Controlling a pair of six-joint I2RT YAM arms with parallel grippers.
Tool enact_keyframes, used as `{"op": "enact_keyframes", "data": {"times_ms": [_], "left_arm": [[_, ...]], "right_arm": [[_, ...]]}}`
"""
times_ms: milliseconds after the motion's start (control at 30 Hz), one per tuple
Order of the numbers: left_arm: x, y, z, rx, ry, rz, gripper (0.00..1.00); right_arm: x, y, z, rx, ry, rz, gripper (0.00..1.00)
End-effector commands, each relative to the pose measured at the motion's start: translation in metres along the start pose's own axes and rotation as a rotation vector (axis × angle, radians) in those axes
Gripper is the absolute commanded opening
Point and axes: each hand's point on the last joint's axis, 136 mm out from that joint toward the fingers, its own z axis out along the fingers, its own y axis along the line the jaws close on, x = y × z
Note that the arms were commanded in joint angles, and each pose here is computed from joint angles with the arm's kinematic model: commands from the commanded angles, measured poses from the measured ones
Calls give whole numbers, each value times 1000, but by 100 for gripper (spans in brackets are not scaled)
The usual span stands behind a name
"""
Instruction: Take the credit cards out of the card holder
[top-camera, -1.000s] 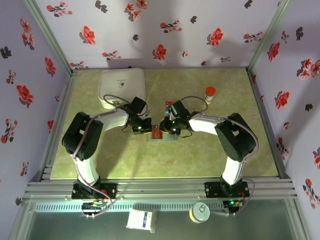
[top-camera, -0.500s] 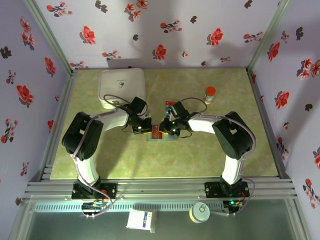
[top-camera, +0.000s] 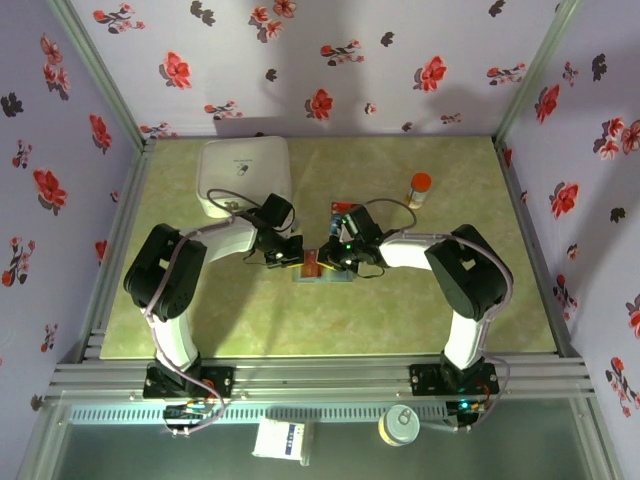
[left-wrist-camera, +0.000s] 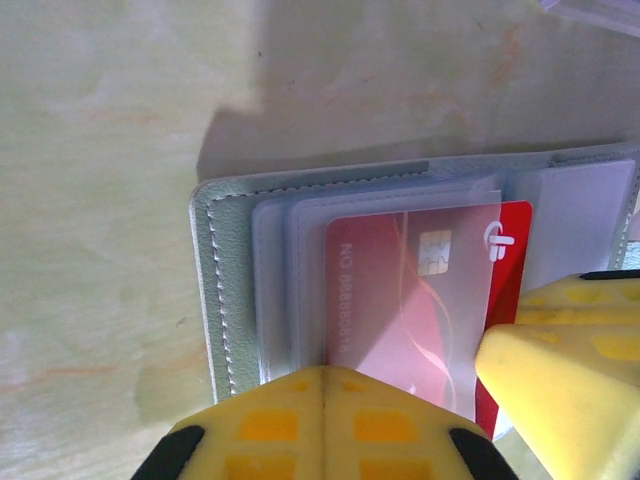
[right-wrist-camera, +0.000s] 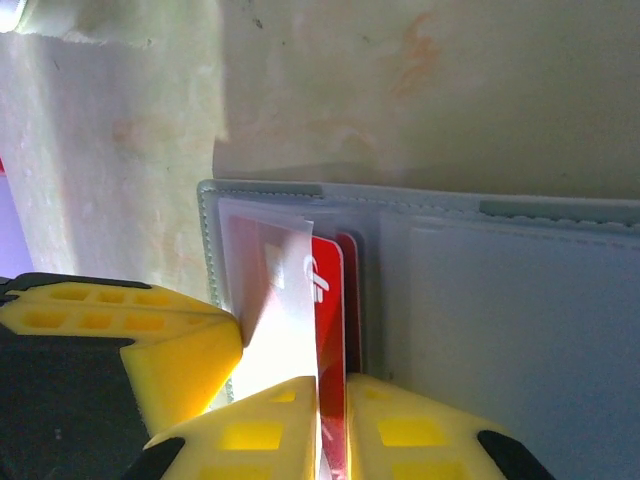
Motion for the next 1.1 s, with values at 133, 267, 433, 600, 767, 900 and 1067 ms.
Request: {"op": "enact_keyframes", "data": {"times_ms": [133,267,433,600,767,900,1067], "left_arm": [[8,9,2,-47,20,11,0],[9,11,2,-52,21,11,0],[9,11,1,-54,21,11,0],[10,13,1,-58,23,9,0],[11,13,0,-57,21,8,0],[10,13,-3,-54,17,8,0],[6,5,-16,-30,-16,11,0]], "right_arm": [[-4,9,-13,-42,-37,-3,12],[-6,-1,-19,-19,-55,10,11],[-6,-11,-24,-6,-63,29,11],[-7,-14,-30,2,-69,32,11],[-7,-13,-43,37,-82,3,10],[-7,-14,-54,94,-82,-38,10],[-12,-9,-76,183,-87,-145,10]]}}
